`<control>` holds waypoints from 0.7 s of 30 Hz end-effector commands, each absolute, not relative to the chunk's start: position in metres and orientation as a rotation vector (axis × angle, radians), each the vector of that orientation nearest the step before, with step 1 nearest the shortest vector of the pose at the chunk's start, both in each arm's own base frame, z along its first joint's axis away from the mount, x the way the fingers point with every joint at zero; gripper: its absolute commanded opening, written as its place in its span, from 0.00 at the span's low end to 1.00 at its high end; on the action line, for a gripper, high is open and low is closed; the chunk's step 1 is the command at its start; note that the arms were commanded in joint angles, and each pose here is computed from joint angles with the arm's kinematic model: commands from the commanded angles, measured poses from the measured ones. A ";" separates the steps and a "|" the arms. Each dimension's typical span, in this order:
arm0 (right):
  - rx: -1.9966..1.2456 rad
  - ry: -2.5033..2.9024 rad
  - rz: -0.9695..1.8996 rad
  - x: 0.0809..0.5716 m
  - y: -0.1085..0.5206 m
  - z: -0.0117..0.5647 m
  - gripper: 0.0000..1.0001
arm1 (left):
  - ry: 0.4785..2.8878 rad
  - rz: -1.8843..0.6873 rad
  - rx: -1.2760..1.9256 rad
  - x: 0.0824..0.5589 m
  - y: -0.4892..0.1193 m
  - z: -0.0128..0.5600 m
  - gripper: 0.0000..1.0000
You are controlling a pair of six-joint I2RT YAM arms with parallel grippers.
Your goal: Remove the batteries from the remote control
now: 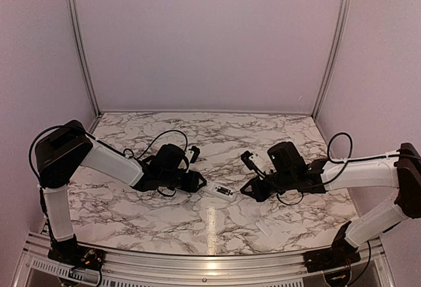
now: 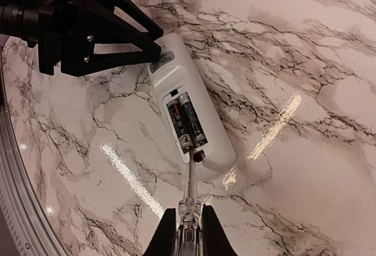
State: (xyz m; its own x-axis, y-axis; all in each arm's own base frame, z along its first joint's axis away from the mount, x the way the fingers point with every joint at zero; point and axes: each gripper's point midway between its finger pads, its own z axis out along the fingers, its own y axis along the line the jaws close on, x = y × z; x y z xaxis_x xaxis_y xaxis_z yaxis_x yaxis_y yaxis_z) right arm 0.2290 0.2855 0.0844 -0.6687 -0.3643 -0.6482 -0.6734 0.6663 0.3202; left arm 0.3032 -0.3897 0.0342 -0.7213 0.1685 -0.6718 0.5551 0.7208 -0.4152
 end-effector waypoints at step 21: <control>-0.848 2.239 0.955 0.207 0.304 0.105 0.00 | 2.365 -0.887 0.646 0.278 -0.403 0.019 0.39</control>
State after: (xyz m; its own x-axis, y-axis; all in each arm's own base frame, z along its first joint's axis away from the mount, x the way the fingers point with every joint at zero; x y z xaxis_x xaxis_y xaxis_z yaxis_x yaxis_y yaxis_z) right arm 0.2129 0.2885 0.0864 -0.6761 -0.3537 -0.6464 -0.6872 0.6191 0.3801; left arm 0.3004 -0.3924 0.0350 -0.7231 0.1742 -0.6684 0.5630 0.7093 -0.4243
